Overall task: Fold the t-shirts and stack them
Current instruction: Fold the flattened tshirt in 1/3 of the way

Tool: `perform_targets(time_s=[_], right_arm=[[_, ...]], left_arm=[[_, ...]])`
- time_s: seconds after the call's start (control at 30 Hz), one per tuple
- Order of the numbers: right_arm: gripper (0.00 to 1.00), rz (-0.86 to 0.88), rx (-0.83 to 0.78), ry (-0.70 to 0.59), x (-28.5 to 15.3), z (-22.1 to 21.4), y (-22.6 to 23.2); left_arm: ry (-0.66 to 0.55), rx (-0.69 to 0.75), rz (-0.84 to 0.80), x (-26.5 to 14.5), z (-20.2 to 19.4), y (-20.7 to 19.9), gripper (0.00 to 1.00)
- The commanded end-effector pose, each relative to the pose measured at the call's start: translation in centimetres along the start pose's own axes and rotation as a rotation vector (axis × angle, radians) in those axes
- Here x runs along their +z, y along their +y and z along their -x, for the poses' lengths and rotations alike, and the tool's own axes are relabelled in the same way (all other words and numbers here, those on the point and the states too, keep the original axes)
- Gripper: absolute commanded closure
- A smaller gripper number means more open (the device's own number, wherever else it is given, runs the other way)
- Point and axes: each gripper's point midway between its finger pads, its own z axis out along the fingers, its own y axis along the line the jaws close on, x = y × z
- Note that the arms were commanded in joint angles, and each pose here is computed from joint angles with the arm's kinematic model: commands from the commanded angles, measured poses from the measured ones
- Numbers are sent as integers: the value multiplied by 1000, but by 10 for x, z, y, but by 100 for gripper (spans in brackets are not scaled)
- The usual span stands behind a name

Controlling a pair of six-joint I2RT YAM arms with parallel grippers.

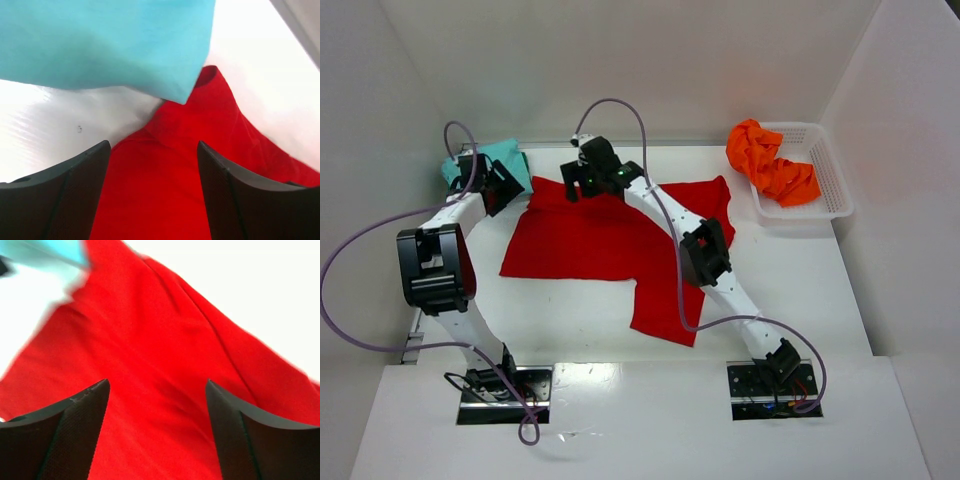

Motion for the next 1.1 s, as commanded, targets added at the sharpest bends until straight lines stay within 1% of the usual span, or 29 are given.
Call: perform_targets(time_s=[0.0,0.03,0.07,0.1,0.17,0.2,0.33,0.37,0.5,0.53,0.6,0.7,0.73,0.83,0.97,1.03,1.07], right_arm=[[14,34,-94,-180,-32,61,49],[14,35,-115,-191,-34,64,56],[13,36,-129,-198,-31,64,55],[13,54,-136,-191,-28,59,63],[13,59,-137,-210,-24,63,64],[13,73,-138,-195,-17,56,65],[13,82,-148,-192,-7,49,64],[13,89,-153,-187,-3,44,69],[13,82,-172,-165,16,27,62],[13,84,-172,-174,14,31,63],[13,75,-179,-139,26,14,57],[18,70,-188,-121,30,7,54],[18,65,-200,-102,34,0,51],[18,46,-227,-106,34,-1,52],[22,24,-235,-101,38,-5,47],[22,21,-255,-116,36,-3,59],[24,23,-255,-125,34,1,60]], left_arm=[[1,-96,-72,-8,3,-1,22],[5,-99,-99,-9,6,-4,20],[17,-99,-116,-10,4,-7,20],[40,-100,-128,-7,-2,-7,20],[64,-96,-153,0,-7,-6,22],[92,-95,-194,-3,-11,-13,22],[107,-80,-239,0,-13,-20,23],[114,-82,-234,3,-15,-18,23],[137,-78,-220,4,-20,-15,23],[131,-78,-210,5,-19,-13,23],[126,-79,-200,4,-19,-11,23],[129,-87,-190,4,-18,-7,23],[129,-87,-190,4,-18,-7,23],[124,-93,-185,6,-15,-3,23],[131,-95,-180,8,-17,-1,23],[131,-95,-180,8,-17,-1,23],[131,-95,-180,8,-17,-1,23]])
